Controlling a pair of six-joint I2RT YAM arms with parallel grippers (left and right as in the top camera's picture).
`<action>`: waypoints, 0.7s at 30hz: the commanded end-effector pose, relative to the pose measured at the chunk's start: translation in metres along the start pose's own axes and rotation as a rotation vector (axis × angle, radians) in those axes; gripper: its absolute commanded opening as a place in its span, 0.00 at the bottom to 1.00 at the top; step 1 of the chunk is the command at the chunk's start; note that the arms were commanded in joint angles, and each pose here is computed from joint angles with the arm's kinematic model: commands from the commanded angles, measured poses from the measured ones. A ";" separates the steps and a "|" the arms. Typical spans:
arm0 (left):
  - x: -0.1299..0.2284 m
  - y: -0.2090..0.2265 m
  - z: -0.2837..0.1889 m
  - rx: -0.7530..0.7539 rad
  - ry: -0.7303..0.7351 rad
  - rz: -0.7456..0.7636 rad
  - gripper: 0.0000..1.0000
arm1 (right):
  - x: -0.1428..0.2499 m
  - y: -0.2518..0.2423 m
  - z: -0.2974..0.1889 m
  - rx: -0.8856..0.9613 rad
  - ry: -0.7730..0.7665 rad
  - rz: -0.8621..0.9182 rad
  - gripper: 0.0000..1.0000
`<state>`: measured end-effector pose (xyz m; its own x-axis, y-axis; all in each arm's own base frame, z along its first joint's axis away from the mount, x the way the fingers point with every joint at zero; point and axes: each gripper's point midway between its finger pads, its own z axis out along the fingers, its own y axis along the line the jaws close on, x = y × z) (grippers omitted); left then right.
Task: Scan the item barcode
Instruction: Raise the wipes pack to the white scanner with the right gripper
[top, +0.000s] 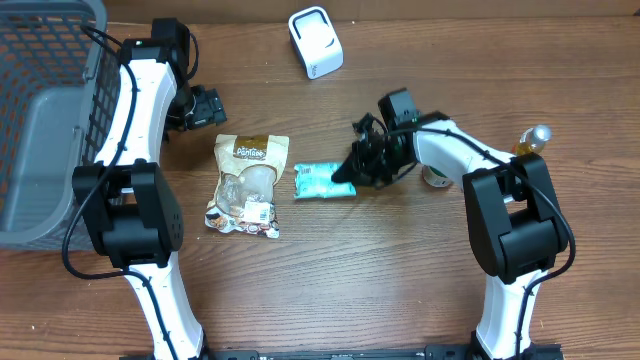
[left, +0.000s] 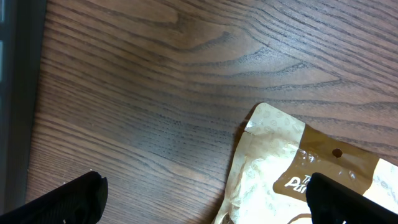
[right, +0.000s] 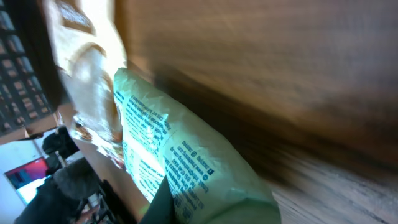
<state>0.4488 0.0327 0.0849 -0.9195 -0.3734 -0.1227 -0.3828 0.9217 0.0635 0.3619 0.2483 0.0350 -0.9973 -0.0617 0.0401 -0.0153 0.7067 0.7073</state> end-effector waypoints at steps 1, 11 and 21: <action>-0.004 0.003 -0.003 -0.009 -0.012 0.002 1.00 | -0.035 0.042 -0.045 0.057 -0.152 -0.146 0.04; -0.004 0.004 -0.003 -0.009 -0.012 0.001 1.00 | -0.104 0.091 -0.173 0.548 -0.522 -0.457 0.04; -0.004 0.004 -0.003 -0.009 -0.012 0.001 1.00 | -0.167 0.134 -0.197 0.827 -0.795 -0.829 0.04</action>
<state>0.4488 0.0327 0.0849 -0.9195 -0.3734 -0.1227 -0.3828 0.9217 0.0635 0.5298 0.2170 0.2547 -0.5302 -0.3106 -0.7890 -0.3894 0.9157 -0.0988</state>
